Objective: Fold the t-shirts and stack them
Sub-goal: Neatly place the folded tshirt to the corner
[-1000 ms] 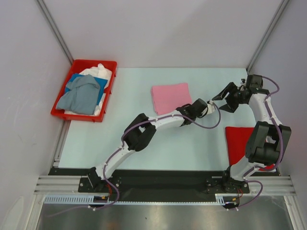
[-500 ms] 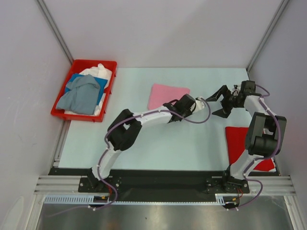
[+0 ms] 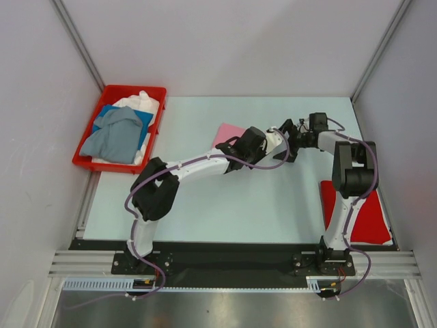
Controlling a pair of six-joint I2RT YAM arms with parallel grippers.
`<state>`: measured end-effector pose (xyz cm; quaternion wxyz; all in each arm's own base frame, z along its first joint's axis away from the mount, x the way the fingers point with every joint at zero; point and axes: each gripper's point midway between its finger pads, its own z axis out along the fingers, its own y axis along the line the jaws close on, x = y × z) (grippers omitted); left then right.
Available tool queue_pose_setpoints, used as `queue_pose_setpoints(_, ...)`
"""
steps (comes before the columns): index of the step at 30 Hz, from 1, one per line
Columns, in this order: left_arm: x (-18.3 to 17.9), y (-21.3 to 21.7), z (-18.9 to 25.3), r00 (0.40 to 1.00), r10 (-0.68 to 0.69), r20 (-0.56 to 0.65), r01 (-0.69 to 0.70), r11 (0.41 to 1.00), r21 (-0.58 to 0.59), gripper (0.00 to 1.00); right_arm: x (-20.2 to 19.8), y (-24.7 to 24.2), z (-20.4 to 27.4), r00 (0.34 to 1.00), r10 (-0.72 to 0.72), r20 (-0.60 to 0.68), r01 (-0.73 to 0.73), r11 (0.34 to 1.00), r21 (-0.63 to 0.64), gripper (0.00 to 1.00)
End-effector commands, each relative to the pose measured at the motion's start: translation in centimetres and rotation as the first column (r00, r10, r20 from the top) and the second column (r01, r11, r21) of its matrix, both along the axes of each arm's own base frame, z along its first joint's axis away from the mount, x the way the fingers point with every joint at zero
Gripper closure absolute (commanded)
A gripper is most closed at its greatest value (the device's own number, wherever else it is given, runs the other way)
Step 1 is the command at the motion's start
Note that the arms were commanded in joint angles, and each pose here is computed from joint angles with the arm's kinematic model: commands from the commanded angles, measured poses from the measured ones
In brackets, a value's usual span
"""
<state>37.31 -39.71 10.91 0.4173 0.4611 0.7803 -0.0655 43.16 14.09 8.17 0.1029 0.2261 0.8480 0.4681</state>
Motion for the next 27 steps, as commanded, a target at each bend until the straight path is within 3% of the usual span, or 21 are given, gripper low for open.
queue_pose_setpoints(1, 0.0, -0.8, 3.7, 1.0, 0.001, 0.02, 0.001, 0.994, -0.106, 1.0, 3.3, 1.4, 1.1, 0.999, -0.022, 0.038, 0.019, 0.997, 0.071, 0.0)
queue_pose_setpoints(8, 0.0, -0.2, 5.3, 0.999, 0.009, 0.043, -0.004, 0.994, -0.113, 1.0, 3.6, 3.1, -1.1, 0.999, -0.021, -0.047, 0.019, 0.999, -0.045, 0.09)
queue_pose_setpoints(12, -0.2, 0.0, 6.3, 0.999, 0.005, 0.047, 0.001, 0.992, -0.13, 1.0, 4.1, 3.6, -2.5, 0.995, -0.048, -0.086, 0.044, 0.998, -0.047, 0.21)
queue_pose_setpoints(22, -1.1, 0.3, 6.3, 0.999, -0.02, 0.026, 0.023, 0.99, -0.138, 1.0, 5.5, 3.7, -5.8, 0.985, -0.148, -0.086, 0.137, 0.983, -0.123, 0.27)
queue_pose_setpoints(26, -1.4, 0.5, 6.2, 0.999, -0.026, 0.018, 0.028, 0.99, -0.135, 1.0, 5.8, 3.7, -6.3, 0.982, -0.172, -0.081, 0.162, 0.979, -0.122, 0.43)
queue_pose_setpoints(27, -1.5, 0.6, 6.0, 1.0, -0.025, 0.015, 0.027, 0.991, -0.134, 1.0, 6.0, 3.4, -6.6, 0.98, -0.185, -0.076, 0.173, 0.975, -0.139, 0.53)
